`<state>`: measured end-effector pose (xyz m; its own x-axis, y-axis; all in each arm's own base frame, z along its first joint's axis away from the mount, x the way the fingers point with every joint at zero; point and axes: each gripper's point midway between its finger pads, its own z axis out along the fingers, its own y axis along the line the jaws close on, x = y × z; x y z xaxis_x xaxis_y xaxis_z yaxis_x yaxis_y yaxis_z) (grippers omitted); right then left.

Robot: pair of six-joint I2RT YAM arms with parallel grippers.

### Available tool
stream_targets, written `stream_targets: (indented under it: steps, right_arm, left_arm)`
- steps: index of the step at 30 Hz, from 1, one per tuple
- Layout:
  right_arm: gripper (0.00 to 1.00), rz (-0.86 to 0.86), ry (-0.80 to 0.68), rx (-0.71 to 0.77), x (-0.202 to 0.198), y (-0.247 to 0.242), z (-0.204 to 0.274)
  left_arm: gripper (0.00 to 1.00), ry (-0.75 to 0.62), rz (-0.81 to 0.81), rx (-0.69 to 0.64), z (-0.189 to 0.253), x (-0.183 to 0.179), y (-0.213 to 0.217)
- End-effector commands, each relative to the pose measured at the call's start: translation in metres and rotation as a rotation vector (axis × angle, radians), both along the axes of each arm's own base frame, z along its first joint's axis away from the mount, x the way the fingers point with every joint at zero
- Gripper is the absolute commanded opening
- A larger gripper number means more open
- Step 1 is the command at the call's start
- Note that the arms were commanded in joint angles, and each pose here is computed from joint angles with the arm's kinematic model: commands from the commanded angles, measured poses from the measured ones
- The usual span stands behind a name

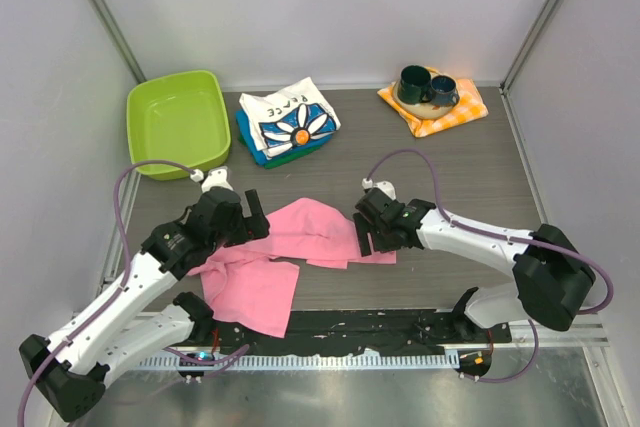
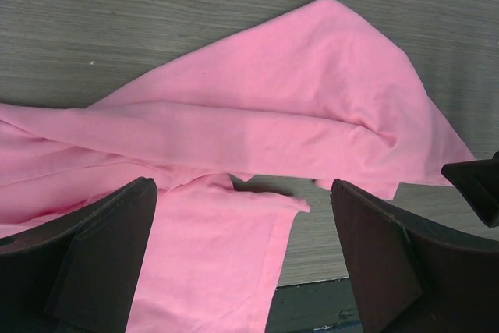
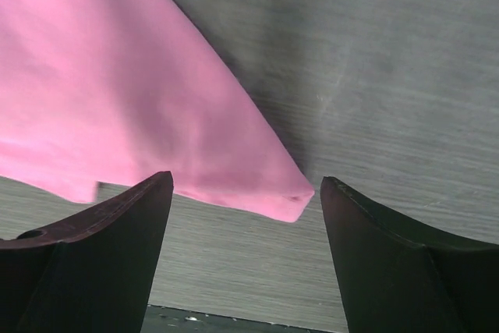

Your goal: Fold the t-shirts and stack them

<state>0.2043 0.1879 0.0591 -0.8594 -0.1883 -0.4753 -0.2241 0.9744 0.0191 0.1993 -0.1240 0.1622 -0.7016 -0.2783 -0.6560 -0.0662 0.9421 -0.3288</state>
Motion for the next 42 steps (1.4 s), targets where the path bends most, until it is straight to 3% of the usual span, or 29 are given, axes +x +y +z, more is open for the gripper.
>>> stream_targets:
  steps: [1,4,8,11,13,15,17,20,23,27,30,33,42]
  right_arm:
    - [0.8,-0.035,-0.016,0.056,-0.003,0.003,-0.009]
    - [0.72,-0.059,-0.009,0.049,-0.009,-0.006,-0.016]
    - [0.7,-0.081,0.012,0.035,-0.016,-0.012,-0.028]
    - [0.4,-0.094,0.025,0.024,-0.018,-0.014,-0.036]
    - [0.31,-0.098,0.022,0.022,-0.018,-0.015,-0.041]
    - [0.11,-0.115,0.018,0.002,-0.017,-0.02,-0.045]
    - [0.01,-0.129,0.016,-0.004,-0.017,-0.022,-0.046]
    - [0.01,-0.144,-0.021,0.008,-0.008,-0.019,-0.036]
    - [0.01,-0.171,-0.152,-0.019,0.02,-0.021,0.012]
    - [0.01,-0.324,-0.43,-0.051,0.071,-0.054,0.127]
    - [0.01,-0.424,-0.572,-0.076,0.076,-0.091,0.2]
    - [0.01,-0.505,-0.642,-0.13,0.07,-0.127,0.238]
    - [0.01,-0.517,-0.599,-0.19,0.057,-0.147,0.217]
  left_arm:
    - [0.98,-0.056,-0.001,-0.049,0.013,0.007,-0.006]
    - [0.98,-0.086,0.011,-0.047,0.019,0.008,-0.002]
    - [0.98,-0.092,0.009,-0.038,0.02,0.011,-0.003]
    - [0.98,-0.088,0.004,-0.037,0.018,0.013,-0.006]
    - [0.98,-0.085,0.004,-0.032,0.016,0.014,-0.005]
    - [0.98,-0.088,0.003,-0.022,0.016,0.014,-0.004]
    - [0.99,-0.088,0.005,-0.004,0.016,0.013,-0.001]
    - [0.99,-0.102,0.012,0.006,0.02,0.012,0.004]
    - [0.99,-0.111,0.01,0.005,0.025,0.013,0.004]
    - [0.99,-0.097,-0.007,-0.012,0.025,0.011,-0.001]
    - [0.99,-0.096,-0.014,-0.028,0.026,0.011,-0.004]
    - [0.99,-0.089,-0.018,-0.025,0.023,0.011,-0.005]
    - [0.99,-0.048,-0.107,-0.097,0.017,0.014,-0.034]
